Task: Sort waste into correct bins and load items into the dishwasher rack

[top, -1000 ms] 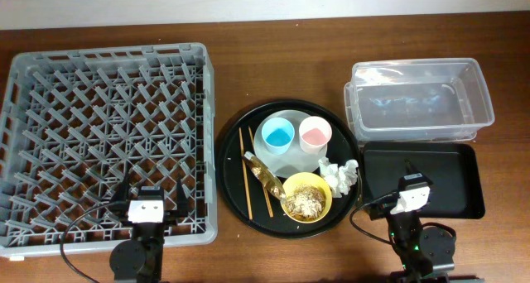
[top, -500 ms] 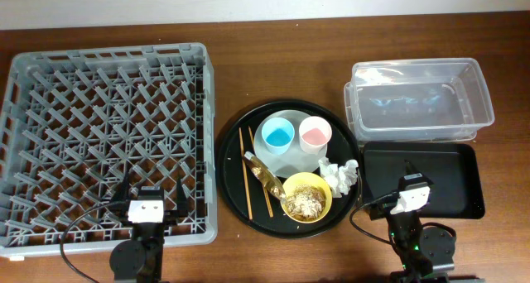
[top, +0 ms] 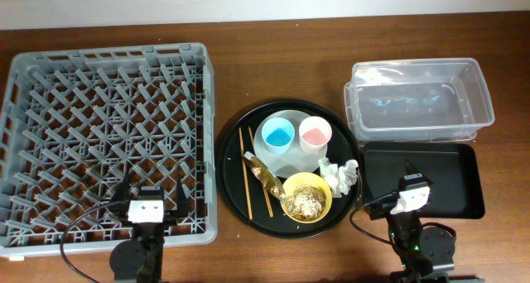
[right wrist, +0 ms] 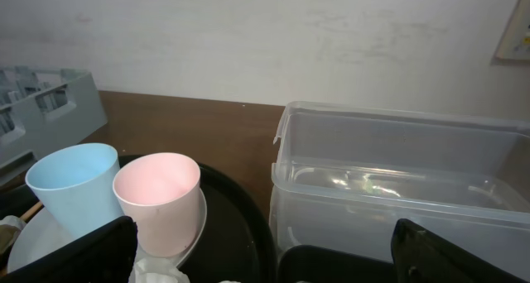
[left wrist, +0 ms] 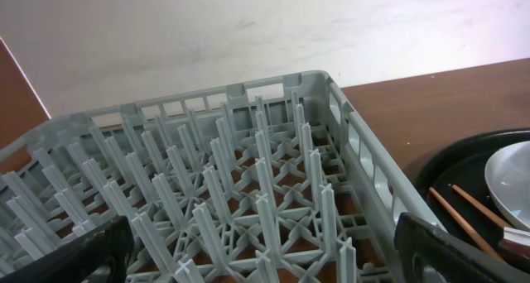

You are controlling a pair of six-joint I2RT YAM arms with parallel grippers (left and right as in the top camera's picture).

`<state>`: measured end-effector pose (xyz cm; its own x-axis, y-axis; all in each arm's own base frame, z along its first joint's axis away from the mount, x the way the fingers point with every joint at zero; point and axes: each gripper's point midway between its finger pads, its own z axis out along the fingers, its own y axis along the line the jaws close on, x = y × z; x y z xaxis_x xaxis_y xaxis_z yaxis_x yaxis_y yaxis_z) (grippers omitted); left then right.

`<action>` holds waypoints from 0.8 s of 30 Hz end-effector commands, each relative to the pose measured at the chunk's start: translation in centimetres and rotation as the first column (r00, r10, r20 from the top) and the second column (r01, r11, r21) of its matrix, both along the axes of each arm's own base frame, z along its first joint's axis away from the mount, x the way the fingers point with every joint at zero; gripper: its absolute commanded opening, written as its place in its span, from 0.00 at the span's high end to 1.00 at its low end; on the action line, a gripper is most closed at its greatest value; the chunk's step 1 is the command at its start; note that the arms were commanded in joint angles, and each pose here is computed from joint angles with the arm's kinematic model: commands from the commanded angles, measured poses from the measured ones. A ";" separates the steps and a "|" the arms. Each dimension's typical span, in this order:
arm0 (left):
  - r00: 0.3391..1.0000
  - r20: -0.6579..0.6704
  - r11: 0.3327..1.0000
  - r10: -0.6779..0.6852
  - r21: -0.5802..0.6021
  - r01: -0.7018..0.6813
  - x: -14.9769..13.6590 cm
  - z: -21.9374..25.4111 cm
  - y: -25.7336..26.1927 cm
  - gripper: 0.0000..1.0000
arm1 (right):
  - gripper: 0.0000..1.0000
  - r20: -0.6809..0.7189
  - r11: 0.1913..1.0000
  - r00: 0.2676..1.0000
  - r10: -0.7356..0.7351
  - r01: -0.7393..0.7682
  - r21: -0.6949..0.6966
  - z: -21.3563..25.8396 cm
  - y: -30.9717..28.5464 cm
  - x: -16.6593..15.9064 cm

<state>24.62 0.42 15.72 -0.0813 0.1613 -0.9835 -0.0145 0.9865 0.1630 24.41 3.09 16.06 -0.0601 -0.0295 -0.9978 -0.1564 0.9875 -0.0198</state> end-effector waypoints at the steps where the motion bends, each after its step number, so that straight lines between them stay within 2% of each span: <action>1: 1.000 0.000 1.000 0.004 0.013 -0.004 0.0 -0.1 0.1 0.01 | 0.01 -0.015 1.000 1.000 -0.003 0.003 0.007 -0.5 -0.1 0.0; 3: 1.000 0.000 1.000 0.004 0.013 -0.004 0.0 -0.1 0.1 0.01 | 0.01 -0.015 1.000 1.000 -0.003 0.003 0.008 -0.5 -0.1 0.0; 5: 1.000 0.000 1.000 0.004 0.013 -0.004 0.0 -0.1 0.1 0.01 | 0.01 -0.025 0.996 1.000 -0.004 0.006 0.086 -0.3 0.0 0.0; 8: 1.000 0.000 1.000 0.004 0.013 -0.004 0.0 -0.1 0.1 0.01 | 0.01 -0.057 0.993 0.995 0.079 -0.073 0.095 1.1 1.3 -1.0; 12: 1.000 0.000 1.000 0.004 0.013 -0.004 0.0 -0.1 0.1 0.01 | 0.01 -0.029 0.990 0.996 0.081 -0.077 0.121 8.0 1.3 -2.9; 14: 1.000 0.000 1.000 0.004 0.013 -0.004 0.0 -0.1 0.1 0.01 | 0.01 -0.083 0.991 0.993 0.081 -0.071 0.117 10.9 1.3 -3.3; 16: 1.000 0.000 1.000 0.004 0.013 -0.004 0.0 -0.1 0.1 0.01 | 0.01 -0.217 0.992 0.973 0.081 -0.057 0.117 12.6 1.3 -2.8; 17: 1.000 0.000 1.000 0.004 0.013 -0.004 0.0 -0.1 0.1 0.01 | 0.01 -0.299 0.991 0.950 0.089 -0.055 0.119 12.9 1.5 -2.4; 19: 1.000 0.000 1.000 0.004 0.013 -0.004 0.0 -0.1 0.1 0.01 | 0.01 -0.493 0.988 0.857 0.149 -0.107 0.113 12.5 2.6 -1.8; 21: 1.000 0.000 1.000 0.004 0.013 -0.004 0.0 -0.1 0.1 0.01 | 0.01 -0.669 0.975 0.710 0.220 -0.152 0.160 11.9 3.9 -0.5; 23: 1.000 0.000 1.000 0.004 0.013 -0.004 0.0 -0.1 0.1 0.01 | 0.01 -0.730 0.965 0.631 0.263 -0.158 0.211 11.8 4.8 1.4; 24: 1.000 0.000 1.000 0.004 0.013 -0.004 0.0 -0.1 0.1 0.01 | 0.01 -0.743 0.923 0.548 0.384 -0.212 0.321 12.1 6.9 1.7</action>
<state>24.61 0.43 15.72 -0.0818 0.1617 -0.9835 -0.0147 0.9864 0.1634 25.62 7.02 26.98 -0.7896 -0.0206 -0.6132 -0.2331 0.9346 0.2688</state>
